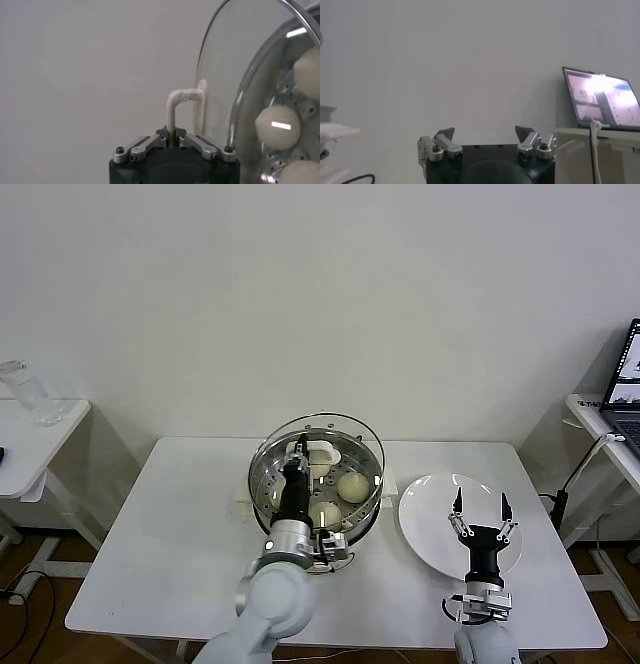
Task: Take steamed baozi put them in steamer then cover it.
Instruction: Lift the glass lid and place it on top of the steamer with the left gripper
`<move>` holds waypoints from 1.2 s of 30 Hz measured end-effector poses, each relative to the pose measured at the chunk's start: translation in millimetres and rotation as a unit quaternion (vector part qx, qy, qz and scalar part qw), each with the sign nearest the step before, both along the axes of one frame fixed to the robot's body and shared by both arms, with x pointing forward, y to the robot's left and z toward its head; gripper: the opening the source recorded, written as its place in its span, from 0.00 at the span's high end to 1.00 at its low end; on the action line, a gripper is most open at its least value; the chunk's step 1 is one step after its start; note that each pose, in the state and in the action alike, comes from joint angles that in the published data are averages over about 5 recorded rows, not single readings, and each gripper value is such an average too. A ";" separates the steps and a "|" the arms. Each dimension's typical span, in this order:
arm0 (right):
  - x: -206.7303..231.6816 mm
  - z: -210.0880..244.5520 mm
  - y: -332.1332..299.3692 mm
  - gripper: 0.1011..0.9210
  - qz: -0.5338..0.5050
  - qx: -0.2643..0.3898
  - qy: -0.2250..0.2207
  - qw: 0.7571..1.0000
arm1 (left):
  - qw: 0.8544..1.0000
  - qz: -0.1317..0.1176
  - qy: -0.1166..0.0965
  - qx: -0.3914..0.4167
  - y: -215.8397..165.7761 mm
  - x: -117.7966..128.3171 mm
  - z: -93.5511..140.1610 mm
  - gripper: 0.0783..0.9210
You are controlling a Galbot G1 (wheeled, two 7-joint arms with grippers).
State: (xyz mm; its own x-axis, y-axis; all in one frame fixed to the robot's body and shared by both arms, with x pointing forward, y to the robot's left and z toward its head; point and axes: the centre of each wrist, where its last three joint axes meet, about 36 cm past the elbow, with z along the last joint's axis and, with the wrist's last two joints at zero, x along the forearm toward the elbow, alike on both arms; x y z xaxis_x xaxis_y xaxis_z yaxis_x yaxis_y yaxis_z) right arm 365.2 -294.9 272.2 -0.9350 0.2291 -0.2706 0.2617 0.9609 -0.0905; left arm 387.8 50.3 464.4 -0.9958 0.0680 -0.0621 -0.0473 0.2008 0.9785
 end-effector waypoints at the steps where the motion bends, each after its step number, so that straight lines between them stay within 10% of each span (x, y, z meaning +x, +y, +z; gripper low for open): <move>1: 0.1 -0.5 -0.5 0.12 -0.001 0.000 0.000 1.000 | 1.000 0.000 0.001 0.003 -2.7 0.8 -0.8 0.87; 36: 0.1 -9.2 0.2 0.12 -0.001 -0.005 0.006 1.000 | 0.995 0.018 0.027 0.098 -22.5 23.1 -35.4 0.87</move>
State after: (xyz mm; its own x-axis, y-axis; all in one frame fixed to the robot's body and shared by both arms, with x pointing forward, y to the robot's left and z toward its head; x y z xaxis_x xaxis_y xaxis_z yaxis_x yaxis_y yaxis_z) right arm 365.3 -294.7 263.0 -0.9375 0.2289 -0.2620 0.2630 0.9593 -0.1031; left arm 410.9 27.8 429.0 -0.9993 0.0376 0.0034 0.0036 0.0055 1.0000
